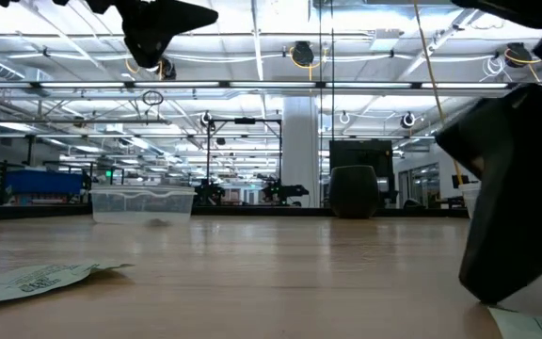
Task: Pick and place Stevia / Truvia into bins
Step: Put the white stevia packet into the transparent circular container
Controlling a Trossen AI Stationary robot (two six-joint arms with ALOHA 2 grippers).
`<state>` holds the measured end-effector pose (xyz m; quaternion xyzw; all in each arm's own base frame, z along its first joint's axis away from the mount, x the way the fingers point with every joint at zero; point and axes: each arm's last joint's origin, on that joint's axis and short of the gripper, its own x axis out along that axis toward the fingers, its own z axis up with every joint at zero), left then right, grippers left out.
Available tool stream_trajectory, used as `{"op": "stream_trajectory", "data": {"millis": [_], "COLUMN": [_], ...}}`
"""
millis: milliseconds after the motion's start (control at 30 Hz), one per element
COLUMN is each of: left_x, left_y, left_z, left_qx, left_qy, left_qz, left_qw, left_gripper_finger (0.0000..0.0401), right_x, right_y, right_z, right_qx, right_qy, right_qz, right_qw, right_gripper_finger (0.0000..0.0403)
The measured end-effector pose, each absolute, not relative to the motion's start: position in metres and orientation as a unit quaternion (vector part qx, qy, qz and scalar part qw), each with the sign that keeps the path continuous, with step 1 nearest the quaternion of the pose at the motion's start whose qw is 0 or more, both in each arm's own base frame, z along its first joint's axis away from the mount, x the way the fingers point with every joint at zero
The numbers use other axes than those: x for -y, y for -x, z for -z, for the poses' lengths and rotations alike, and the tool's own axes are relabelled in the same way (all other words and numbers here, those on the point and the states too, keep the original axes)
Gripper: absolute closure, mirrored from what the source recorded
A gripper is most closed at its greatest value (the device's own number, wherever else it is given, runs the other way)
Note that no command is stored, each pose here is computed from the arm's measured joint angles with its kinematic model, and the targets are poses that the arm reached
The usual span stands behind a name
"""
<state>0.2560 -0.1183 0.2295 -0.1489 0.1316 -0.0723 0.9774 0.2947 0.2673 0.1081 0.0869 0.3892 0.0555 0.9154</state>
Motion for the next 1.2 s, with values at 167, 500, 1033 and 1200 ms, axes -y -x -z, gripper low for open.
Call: {"op": "stream_trajectory", "data": {"millis": [167,500,1033,1200], "left_x": [0.124,0.125,0.125,0.125], "left_y": [-0.253,-0.253,-0.252,-0.252], "left_z": [-0.229,-0.228,-0.228,-0.228], "left_qx": [-0.137,-0.14,-0.139,-0.14], "left_qy": [0.139,0.13,0.134,0.136], "left_qz": [0.082,0.085,0.083,0.083], "left_qw": [0.977,0.978,0.978,0.977], "left_gripper_finger": [0.0118,0.0118,0.0118,0.0118], "right_x": [-0.271,-0.27,-0.265,-0.258], "right_y": [-0.293,-0.278,-0.274,-0.278], "right_z": [-0.097,-0.067,-0.071,-0.098], "right_qx": [-0.399,-0.462,-0.465,-0.425], "right_qy": [-0.108,-0.04,0.016,0.066], "right_qz": [-0.041,-0.014,-0.007,-0.006], "right_qw": [0.91,0.886,0.885,0.903], "right_gripper_finger": [0.0192,0.0211,0.0352,0.0364]}}
